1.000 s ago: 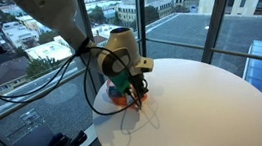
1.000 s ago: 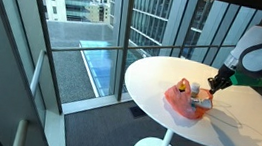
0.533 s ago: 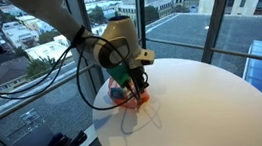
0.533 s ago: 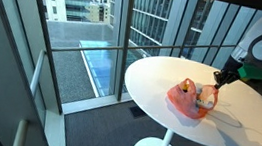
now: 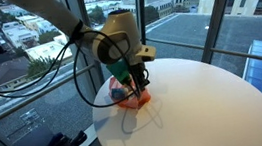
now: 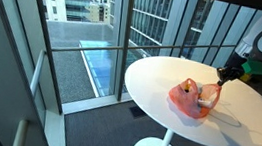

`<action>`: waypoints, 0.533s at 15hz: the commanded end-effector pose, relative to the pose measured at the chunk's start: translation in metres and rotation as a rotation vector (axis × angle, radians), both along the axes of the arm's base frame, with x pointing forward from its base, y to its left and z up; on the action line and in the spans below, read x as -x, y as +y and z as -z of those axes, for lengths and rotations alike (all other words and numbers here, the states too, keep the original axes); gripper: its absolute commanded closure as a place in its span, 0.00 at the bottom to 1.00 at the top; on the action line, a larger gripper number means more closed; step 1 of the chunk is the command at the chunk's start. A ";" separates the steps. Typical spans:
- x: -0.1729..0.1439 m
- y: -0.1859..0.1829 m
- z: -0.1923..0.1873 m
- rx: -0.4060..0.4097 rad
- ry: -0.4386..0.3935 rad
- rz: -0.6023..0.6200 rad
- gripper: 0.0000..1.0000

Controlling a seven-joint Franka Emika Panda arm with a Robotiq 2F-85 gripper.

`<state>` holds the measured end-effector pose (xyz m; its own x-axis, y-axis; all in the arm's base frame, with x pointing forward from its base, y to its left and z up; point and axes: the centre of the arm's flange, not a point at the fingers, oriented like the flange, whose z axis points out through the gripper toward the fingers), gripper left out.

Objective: Put the blue container in the plastic bag

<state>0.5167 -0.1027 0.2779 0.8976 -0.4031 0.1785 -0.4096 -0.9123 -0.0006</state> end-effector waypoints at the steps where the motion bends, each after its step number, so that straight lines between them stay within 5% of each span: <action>1: 0.006 -0.005 -0.023 -0.003 -0.008 -0.014 0.98; 8: 0.006 -0.005 -0.062 -0.002 -0.053 -0.010 0.98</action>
